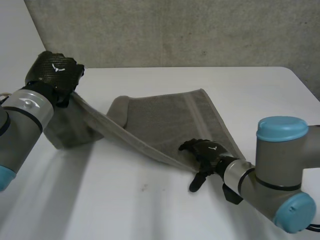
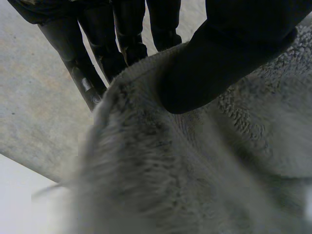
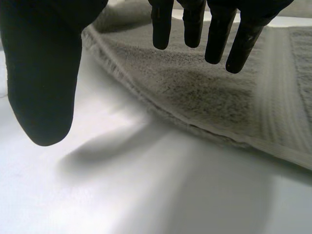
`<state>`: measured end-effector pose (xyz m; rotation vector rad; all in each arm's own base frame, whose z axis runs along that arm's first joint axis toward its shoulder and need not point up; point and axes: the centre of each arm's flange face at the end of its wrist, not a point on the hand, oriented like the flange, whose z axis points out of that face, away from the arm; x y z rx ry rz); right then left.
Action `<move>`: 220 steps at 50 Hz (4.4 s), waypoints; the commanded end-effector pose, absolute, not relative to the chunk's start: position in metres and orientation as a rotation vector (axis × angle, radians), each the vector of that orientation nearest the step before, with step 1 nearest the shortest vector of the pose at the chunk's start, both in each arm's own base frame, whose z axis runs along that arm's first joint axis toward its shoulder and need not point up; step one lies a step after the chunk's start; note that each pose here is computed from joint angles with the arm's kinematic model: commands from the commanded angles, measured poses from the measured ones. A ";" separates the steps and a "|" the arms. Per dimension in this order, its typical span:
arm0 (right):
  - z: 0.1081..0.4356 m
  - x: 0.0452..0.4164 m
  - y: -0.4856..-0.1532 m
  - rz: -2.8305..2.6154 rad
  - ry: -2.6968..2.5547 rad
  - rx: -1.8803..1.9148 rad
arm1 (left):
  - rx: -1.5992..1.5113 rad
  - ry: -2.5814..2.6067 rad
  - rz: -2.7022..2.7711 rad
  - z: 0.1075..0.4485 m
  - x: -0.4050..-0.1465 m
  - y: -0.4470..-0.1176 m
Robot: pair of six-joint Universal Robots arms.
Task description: Fold the laundry
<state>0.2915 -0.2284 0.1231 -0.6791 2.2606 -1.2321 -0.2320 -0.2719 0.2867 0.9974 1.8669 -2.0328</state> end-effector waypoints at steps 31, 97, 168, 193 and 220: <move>0.258 0.234 -0.279 -2.023 2.139 -1.255 | 1.041 2.160 -1.765 0.243 -0.212 -0.252; 0.142 0.263 -0.320 -1.932 2.089 -1.428 | 0.858 2.116 -2.031 0.150 -0.237 -0.309; 0.325 0.185 -0.295 -2.624 1.958 -1.275 | 0.712 1.945 -2.144 0.313 -0.189 -0.235; 0.239 0.203 -0.374 -1.816 2.360 -1.426 | 1.060 2.138 -1.652 0.196 -0.224 -0.337; 0.368 0.239 -0.382 -3.028 1.421 -0.910 | 0.465 1.484 -2.567 0.374 -0.244 -0.353</move>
